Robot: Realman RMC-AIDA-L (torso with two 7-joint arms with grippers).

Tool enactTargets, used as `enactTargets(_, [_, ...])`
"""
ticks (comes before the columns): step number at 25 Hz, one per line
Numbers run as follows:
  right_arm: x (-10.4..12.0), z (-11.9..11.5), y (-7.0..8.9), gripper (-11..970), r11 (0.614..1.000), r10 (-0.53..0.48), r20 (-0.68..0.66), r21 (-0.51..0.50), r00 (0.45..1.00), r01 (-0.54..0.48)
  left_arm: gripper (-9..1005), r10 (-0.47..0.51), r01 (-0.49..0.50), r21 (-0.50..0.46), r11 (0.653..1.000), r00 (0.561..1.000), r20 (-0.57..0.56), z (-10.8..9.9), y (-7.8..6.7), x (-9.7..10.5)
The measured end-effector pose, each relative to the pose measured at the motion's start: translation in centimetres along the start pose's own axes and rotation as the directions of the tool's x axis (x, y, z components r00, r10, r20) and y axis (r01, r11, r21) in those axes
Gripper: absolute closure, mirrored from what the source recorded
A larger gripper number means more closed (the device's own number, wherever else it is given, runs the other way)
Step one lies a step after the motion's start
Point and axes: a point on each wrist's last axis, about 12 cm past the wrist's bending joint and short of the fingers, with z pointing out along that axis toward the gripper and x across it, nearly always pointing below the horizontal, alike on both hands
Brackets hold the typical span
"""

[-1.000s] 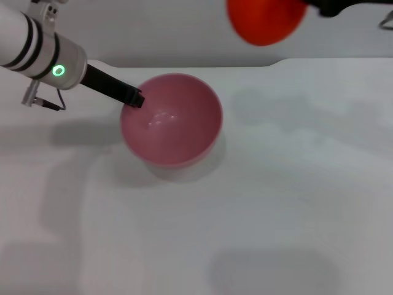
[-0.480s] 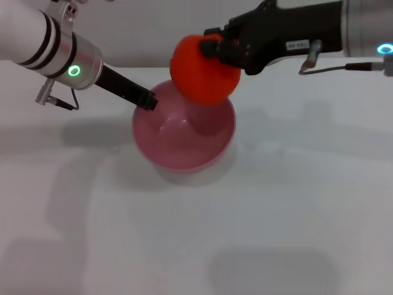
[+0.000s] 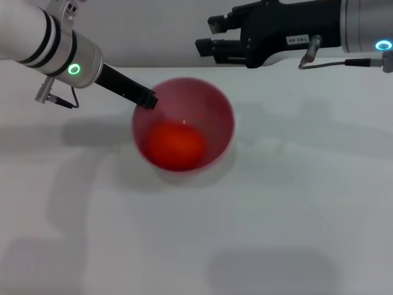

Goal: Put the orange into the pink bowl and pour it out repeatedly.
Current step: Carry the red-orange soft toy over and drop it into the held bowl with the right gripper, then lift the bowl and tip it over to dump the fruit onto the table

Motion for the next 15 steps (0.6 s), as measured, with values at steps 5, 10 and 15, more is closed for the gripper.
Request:
enactTargets(5, [0.1,-0.2,-0.2,510,1.0,0.005,0.008,0.016,1.0,-0.005,952,0.007,-0.007,0.001,1.0,1.0,0.001,0.0,-0.1,-0.2])
enactTargets(10, [0.6,-1.7,-0.8,510,0.996,0.005,0.113,0.092,0.994,-0.015,952,0.016,-0.016,-0.005,1.0,1.0,0.014,0.0,-0.1,-0.4])
enactTargets(15, [2.9,-4.9,-1.2,510,0.985,0.007,0.366,0.157,0.931,-0.069,953,0.119,-0.118,-0.016,0.993,0.988,0.1,1.2,-1.0,-0.5])
